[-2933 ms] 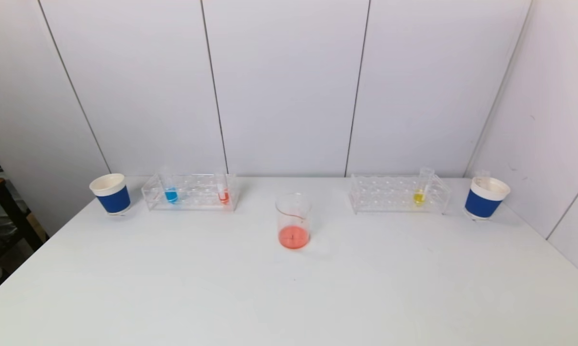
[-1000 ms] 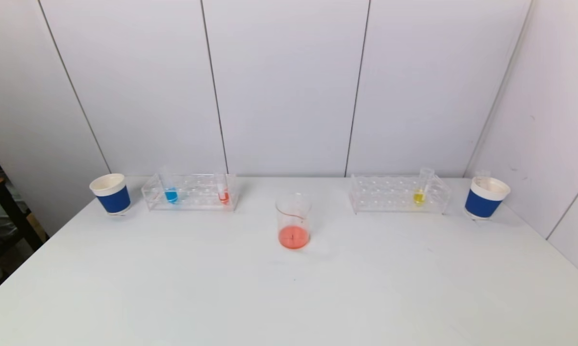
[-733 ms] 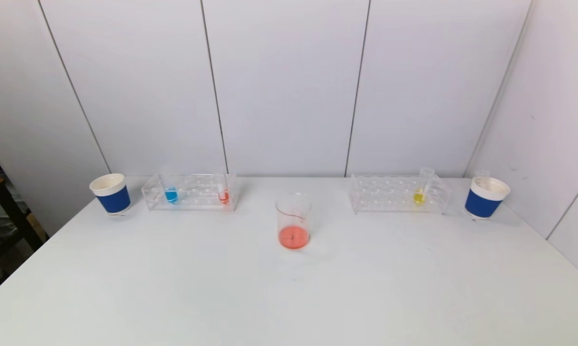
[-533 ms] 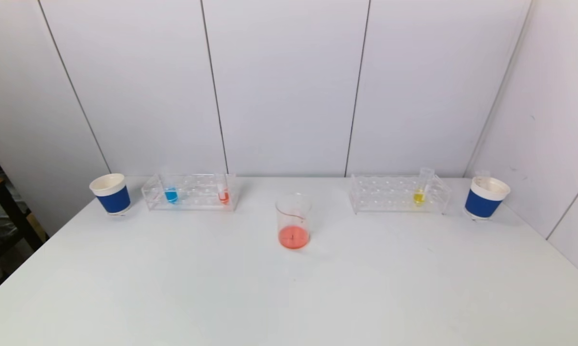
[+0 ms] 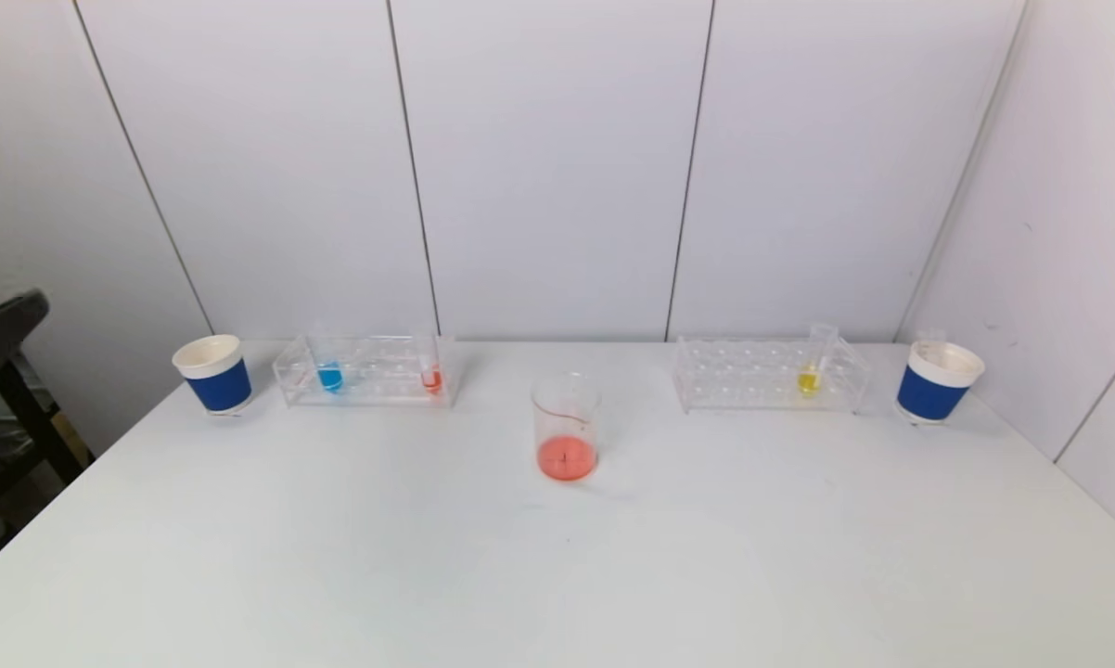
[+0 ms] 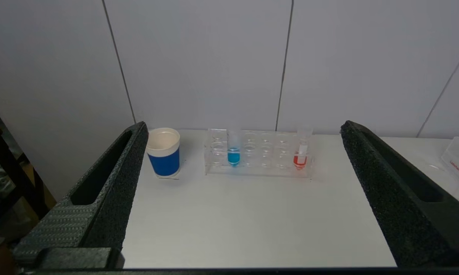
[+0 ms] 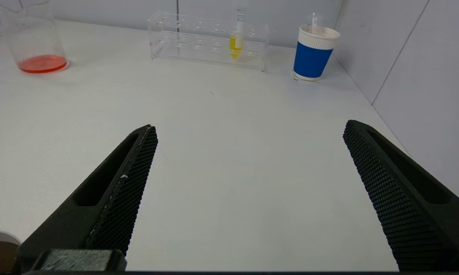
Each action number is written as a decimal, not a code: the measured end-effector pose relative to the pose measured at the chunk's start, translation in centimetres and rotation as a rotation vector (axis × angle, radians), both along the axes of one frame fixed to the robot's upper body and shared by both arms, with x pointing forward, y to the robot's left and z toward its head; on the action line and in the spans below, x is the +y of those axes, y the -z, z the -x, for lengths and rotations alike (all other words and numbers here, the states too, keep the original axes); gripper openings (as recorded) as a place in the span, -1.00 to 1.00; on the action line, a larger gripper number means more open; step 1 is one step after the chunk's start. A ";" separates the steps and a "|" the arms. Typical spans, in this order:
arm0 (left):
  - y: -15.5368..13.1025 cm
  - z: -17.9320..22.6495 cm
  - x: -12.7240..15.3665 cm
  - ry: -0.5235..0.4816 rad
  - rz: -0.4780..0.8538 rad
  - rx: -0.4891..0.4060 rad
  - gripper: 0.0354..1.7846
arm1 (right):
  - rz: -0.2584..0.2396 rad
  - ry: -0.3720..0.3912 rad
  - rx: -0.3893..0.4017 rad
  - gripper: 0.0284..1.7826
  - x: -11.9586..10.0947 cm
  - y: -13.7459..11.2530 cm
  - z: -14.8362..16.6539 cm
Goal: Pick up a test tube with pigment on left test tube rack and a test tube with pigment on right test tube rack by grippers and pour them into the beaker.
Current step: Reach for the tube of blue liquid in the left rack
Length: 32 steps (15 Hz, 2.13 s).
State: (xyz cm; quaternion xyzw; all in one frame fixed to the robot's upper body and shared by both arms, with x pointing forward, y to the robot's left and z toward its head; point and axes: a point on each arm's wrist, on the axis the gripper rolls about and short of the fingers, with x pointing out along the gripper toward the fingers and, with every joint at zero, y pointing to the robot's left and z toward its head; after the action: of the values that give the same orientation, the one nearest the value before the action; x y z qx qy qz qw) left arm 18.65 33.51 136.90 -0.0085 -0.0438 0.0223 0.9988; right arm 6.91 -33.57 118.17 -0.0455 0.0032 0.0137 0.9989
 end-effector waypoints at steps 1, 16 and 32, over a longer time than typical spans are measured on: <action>0.0 -0.9 0.0 0.000 0.000 0.006 0.98 | 0.000 0.000 0.000 0.99 0.0 0.0 0.0; 3.6 -13.5 0.5 -0.007 -0.004 0.045 0.98 | 0.000 0.000 0.000 0.99 0.0 0.0 0.0; 10.4 -20.5 2.6 0.144 0.001 0.127 0.98 | 0.000 0.000 0.000 0.99 0.0 0.0 0.0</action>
State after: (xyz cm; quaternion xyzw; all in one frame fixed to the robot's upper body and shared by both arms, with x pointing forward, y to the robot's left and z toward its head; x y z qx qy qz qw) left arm 39.11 36.15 126.52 -0.0107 0.0205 -0.0493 0.9985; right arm 6.91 -33.57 118.17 -0.0455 0.0032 0.0137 0.9989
